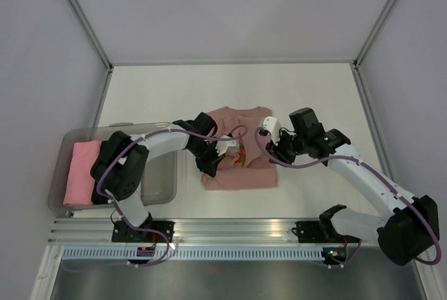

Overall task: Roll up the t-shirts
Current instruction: Roll the tshirt

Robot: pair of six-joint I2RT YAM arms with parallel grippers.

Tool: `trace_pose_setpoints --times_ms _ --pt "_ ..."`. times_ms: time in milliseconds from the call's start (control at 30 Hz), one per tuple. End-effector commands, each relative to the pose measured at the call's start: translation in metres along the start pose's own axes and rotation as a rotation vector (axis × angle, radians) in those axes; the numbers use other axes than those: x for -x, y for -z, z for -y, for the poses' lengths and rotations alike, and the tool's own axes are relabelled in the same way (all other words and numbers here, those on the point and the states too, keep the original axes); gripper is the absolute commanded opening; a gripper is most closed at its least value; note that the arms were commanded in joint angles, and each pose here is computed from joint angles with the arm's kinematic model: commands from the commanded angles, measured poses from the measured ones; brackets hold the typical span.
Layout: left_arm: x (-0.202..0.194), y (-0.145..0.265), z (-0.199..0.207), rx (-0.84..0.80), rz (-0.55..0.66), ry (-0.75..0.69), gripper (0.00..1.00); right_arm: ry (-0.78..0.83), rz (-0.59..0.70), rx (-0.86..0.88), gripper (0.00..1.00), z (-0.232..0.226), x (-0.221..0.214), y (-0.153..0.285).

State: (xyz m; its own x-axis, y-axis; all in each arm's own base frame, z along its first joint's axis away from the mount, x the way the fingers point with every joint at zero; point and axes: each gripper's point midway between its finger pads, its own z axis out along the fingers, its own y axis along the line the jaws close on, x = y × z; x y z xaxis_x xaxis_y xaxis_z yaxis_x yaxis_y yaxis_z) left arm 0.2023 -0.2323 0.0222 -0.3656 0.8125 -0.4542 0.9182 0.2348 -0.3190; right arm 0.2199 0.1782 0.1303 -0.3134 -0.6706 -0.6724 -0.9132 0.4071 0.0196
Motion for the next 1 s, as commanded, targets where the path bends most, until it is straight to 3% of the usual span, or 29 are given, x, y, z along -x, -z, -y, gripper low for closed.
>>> trace_pose_setpoints --times_ms 0,33,67,167,333,500,700,967 --pt "0.018 0.0 -0.017 0.053 0.031 -0.003 0.02 -0.063 0.104 0.105 0.36 -0.023 0.012 -0.007" --pt "0.019 -0.001 -0.017 0.052 0.031 -0.001 0.03 -0.079 0.133 0.126 0.25 -0.029 0.017 -0.011" --pt "0.02 0.0 -0.018 0.053 0.033 0.003 0.03 -0.08 0.213 0.118 0.18 -0.026 0.036 -0.015" --pt "0.022 0.001 -0.019 0.06 0.035 0.0 0.05 -0.167 0.264 0.146 0.01 -0.034 0.043 -0.026" --pt "0.017 0.0 -0.023 0.078 0.017 -0.008 0.14 -0.141 0.192 0.121 0.0 -0.032 0.004 -0.052" --pt "0.02 0.004 -0.03 0.108 0.017 -0.027 0.16 -0.138 0.115 0.161 0.0 -0.026 0.001 -0.063" --pt "0.026 0.009 -0.034 0.131 0.023 -0.048 0.2 -0.127 -0.063 0.157 0.0 -0.02 -0.033 -0.074" --pt "0.035 0.033 -0.032 0.182 0.05 -0.162 0.45 -0.206 -0.081 0.149 0.0 -0.017 -0.038 -0.081"
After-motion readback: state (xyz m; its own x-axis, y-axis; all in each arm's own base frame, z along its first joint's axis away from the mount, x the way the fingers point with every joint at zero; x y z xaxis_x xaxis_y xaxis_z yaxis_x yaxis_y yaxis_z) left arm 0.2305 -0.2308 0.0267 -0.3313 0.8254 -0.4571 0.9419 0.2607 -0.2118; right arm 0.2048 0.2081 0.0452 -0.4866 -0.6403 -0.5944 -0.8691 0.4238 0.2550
